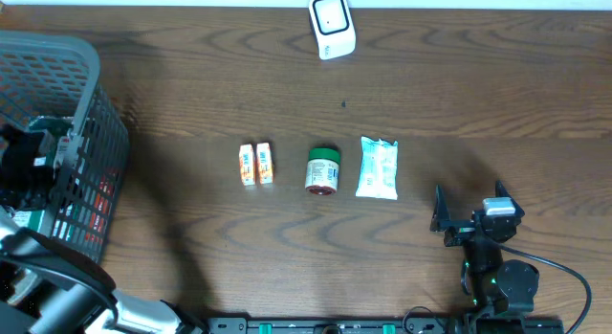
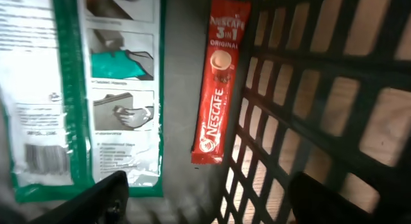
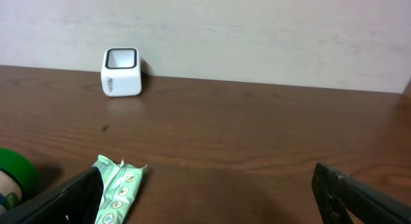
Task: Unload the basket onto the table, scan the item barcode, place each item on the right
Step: 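Lower the left gripper into the basket toward the green gloves pack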
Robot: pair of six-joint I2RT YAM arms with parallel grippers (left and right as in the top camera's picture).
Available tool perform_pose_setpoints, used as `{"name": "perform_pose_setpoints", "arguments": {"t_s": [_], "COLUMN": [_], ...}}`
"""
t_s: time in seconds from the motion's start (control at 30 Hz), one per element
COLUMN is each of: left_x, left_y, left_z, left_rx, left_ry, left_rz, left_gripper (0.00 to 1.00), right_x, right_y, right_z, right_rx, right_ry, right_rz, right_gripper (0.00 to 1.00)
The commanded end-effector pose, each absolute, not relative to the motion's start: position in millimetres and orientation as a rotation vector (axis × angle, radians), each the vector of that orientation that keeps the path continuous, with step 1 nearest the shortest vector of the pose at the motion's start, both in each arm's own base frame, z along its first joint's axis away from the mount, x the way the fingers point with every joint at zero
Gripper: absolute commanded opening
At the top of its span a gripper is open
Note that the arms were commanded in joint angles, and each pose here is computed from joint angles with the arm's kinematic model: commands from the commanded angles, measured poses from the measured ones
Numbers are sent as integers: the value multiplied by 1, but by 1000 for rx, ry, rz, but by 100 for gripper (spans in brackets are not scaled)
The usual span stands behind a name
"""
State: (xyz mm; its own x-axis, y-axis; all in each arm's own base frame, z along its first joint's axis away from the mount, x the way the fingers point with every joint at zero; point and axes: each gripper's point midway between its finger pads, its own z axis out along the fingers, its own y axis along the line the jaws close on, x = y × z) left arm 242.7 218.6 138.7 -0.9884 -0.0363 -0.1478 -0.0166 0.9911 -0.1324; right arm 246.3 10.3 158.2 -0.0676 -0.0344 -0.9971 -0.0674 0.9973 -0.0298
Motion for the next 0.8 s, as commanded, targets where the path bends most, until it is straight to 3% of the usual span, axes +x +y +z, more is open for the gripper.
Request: {"name": "perform_pose_setpoints", "arguments": {"t_s": [0.0,0.23,0.4,0.77], "left_x": [239,240,240,244], "left_y": [220,220,220,224], "left_z": [116,77,48,44], "left_rx": [121,176,167,169], "left_ry": [3025,3076,3107,3100], "left_rz": [-259,-401,-494,-469], "left_gripper": [78,77,69,50], "right_x": [246,246,246,246], "right_y": [10,10,10,10], "right_z": [158,158,158,158], "right_rx": [-69,-69,-69,-69], "right_ry": [1639,1639,1639,1639], "right_rz": [37,37,37,37], "right_gripper": [99,99,99,99]}}
